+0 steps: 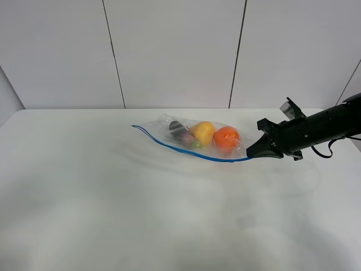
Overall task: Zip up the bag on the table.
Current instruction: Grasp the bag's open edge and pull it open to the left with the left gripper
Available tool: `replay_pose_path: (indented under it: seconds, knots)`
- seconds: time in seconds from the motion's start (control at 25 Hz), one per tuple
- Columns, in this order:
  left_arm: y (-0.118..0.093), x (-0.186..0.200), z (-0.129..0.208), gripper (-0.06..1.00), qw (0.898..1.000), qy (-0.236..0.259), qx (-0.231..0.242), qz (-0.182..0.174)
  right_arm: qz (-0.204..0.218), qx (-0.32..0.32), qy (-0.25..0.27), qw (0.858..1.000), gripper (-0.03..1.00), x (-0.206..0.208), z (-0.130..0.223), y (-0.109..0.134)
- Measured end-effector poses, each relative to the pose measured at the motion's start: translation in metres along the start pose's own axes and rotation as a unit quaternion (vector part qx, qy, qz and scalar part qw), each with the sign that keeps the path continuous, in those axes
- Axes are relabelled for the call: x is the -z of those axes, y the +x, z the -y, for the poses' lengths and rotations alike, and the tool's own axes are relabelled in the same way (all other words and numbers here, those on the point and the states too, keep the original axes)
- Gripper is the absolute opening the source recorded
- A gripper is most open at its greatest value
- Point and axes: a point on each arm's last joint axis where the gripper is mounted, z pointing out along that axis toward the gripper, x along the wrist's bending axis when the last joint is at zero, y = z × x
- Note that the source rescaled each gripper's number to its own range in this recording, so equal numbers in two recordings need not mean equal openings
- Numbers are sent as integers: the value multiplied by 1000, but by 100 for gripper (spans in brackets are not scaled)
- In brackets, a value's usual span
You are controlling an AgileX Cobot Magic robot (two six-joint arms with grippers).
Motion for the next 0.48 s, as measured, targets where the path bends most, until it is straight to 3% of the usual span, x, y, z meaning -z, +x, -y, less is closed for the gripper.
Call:
replay_pose_path:
  seconds: [0.24,0.48]
  knots:
    - [-1,1,-30,53,999,20,24,12,0,1,0,1000,0,0,0,0]
    - [4,-26,-85,53,999,33,-15,13,0,2,0,1000,0,0,0,0]
